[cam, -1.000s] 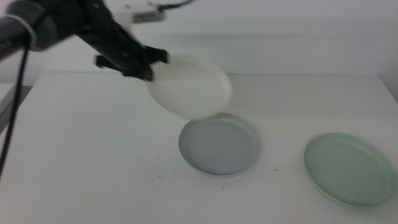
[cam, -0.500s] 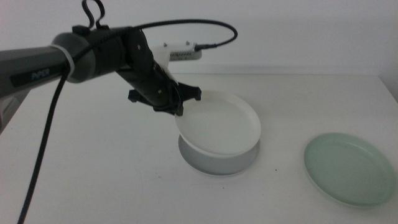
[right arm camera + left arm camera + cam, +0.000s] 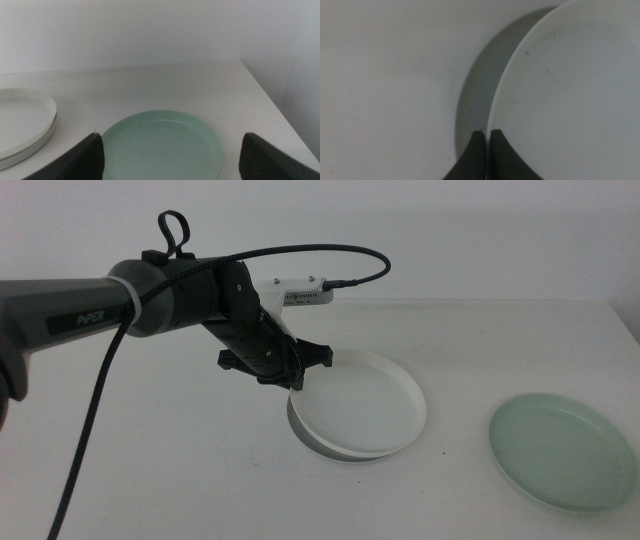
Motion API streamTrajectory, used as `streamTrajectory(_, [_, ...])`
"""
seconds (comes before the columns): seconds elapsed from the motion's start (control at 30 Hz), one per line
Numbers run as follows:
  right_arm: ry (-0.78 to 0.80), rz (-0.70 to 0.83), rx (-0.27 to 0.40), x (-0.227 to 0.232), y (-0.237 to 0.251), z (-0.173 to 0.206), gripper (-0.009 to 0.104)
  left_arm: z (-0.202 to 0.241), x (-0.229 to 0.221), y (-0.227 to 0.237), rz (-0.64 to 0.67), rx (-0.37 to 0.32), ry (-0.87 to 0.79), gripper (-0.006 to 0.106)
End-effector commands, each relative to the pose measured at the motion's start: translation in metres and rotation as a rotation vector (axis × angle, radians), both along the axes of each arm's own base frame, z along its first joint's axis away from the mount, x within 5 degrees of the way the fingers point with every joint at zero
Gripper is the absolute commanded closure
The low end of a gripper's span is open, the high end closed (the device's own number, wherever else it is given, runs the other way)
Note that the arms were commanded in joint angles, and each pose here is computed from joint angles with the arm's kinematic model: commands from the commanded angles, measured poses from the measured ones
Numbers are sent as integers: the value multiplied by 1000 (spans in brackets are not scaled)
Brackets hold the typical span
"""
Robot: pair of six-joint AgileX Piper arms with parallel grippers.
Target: Stack the three bowls on top of each other.
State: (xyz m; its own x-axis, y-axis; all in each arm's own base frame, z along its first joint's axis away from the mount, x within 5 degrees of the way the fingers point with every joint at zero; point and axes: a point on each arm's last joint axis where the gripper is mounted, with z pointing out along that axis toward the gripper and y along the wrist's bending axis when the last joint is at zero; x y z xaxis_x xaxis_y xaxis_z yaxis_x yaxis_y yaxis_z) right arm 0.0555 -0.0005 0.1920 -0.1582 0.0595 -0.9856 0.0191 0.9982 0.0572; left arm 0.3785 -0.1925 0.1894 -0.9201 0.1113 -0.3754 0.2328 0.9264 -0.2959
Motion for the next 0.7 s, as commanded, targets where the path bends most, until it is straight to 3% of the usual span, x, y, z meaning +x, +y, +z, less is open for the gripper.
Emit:
streamTrajectory(0.0, [-10,-6,-11,0,0,0,2,0,0,-1,4,-7,-11,102])
streamTrajectory(0.07, [-10,-6,-11,0,0,0,2,-2,1,-1,5,-6,-9,101])
streamTrajectory(0.27, [-10,-6,-11,0,0,0,2,-2,1,1,-9,10,-18,76])
streamTrajectory(0.37, [-10,-6,-11,0,0,0,2,-2,1,1,-35,26,-31,54])
streamTrajectory(0.53, [-10,-6,-11,0,0,0,2,13,-3,4,-67,37,-60,6])
streamTrajectory(0.67, [-10,-6,-11,0,0,0,2,53,-14,8,-129,21,-142,7])
